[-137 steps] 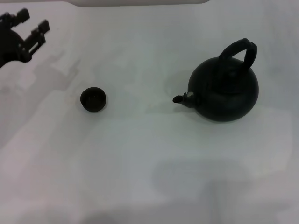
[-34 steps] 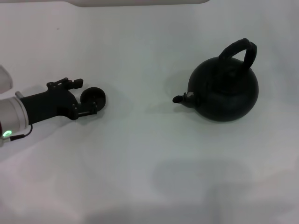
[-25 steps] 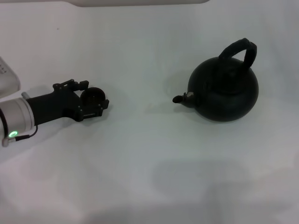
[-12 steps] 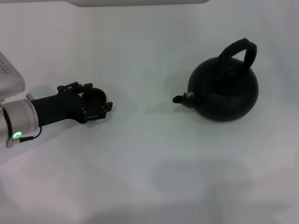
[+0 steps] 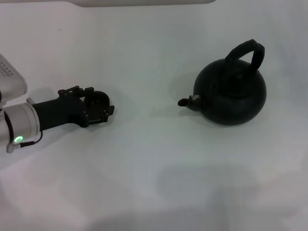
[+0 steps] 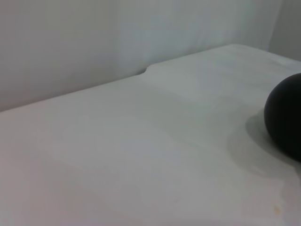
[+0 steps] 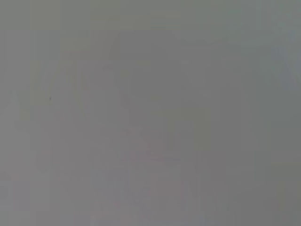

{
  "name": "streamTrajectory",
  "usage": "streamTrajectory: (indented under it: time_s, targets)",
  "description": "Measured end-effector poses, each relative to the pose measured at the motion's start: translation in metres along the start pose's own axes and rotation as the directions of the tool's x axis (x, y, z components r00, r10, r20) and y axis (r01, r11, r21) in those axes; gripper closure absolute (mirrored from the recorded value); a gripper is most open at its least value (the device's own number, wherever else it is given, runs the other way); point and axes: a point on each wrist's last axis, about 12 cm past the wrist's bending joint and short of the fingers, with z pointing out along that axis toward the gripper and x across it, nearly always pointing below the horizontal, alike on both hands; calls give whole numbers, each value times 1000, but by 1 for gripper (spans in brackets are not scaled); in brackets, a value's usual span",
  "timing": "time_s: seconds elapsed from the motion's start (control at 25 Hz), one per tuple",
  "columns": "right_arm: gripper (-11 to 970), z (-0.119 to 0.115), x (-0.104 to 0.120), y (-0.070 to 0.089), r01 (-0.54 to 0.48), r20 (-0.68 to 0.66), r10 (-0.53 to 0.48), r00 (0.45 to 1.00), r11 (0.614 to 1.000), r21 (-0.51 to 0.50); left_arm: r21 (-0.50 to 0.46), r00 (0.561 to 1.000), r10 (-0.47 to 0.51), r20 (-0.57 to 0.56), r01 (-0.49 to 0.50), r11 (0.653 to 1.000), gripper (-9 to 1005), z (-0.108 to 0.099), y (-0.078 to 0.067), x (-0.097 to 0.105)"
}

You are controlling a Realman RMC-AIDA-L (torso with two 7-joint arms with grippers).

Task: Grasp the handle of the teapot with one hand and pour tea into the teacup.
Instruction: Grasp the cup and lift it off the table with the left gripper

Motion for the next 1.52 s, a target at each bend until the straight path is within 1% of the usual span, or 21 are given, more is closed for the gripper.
streamTrajectory:
  time_s: [0.32, 0.56, 0.76, 0.92, 1.16, 1.32, 1.52]
  targets:
    - [114, 2, -2, -2, 5, 9, -5, 1000, 1000, 4, 7, 1000, 0, -10, 0, 1000, 134, 4, 0, -1]
    - [114, 2, -2, -2, 6, 9, -6, 1000, 1000, 5, 14, 1000, 9, -11, -9, 1000, 246, 5, 0, -4]
    - [115, 2, -3, -2, 7, 10, -7, 1000, 1000, 5, 16, 1000, 17, -12, -16, 1000, 297, 6, 0, -4]
    - [115, 3, -2, -3, 5, 9, -5, 1000, 1000, 8, 23, 1000, 26, -11, -26, 999, 297, 6, 0, -6]
    - [115, 3, -2, -4, 5, 6, -5, 1000, 1000, 11, 78, 994, 108, -10, -106, 991, 297, 12, -8, -16]
    - [115, 3, -2, -4, 4, 5, -4, 1000, 1000, 13, 129, 987, 162, -5, -160, 979, 297, 18, -15, -25]
    - [116, 2, -2, -4, 1, 3, -1, 1000, 1000, 14, 167, 975, 221, 18, -221, 961, 297, 21, -19, -36]
